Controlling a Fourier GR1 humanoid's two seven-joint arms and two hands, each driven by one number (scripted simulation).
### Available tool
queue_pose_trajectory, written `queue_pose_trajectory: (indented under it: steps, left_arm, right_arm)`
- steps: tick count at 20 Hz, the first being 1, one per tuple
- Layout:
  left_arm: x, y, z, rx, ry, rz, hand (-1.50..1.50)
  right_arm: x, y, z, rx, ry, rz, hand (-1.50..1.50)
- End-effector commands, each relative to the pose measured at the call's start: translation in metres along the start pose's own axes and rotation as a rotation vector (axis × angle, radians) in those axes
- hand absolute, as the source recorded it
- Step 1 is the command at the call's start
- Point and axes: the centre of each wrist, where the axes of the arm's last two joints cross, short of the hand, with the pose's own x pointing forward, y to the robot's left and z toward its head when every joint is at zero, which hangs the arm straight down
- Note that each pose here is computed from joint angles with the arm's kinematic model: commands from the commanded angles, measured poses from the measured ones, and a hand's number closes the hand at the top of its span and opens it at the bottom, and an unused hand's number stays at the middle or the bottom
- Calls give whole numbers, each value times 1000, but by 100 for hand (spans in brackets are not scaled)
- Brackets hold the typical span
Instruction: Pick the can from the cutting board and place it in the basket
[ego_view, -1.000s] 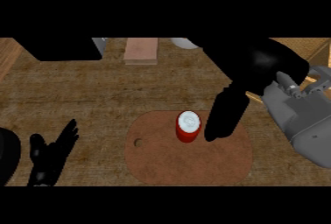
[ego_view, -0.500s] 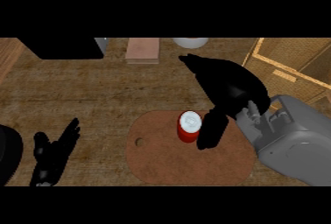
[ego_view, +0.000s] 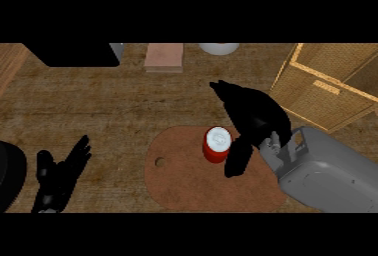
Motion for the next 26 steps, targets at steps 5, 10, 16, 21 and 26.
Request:
queue_pose_trajectory:
  steps: [5, 10, 16, 21, 26]
  left_arm:
    - [-10, 16, 4, -13, 91, -2, 0]
    - [-12, -1, 9, -2, 96, -4, 0]
    - [-16, 2, 0, -18, 83, -2, 0]
    - [-24, -13, -2, -9, 94, -25, 0]
    - [-22, -13, -7, -5, 89, -8, 0]
  right_arm:
    - [-6, 35, -11, -6, 105, 15, -150]
    - [-8, 46, -11, -21, 122, 0, -150]
    - [-8, 65, -31, -10, 111, 16, -150]
    - [4, 66, -40, -5, 128, 22, -150]
    - [-17, 79, -40, 70, 178, 64, -150]
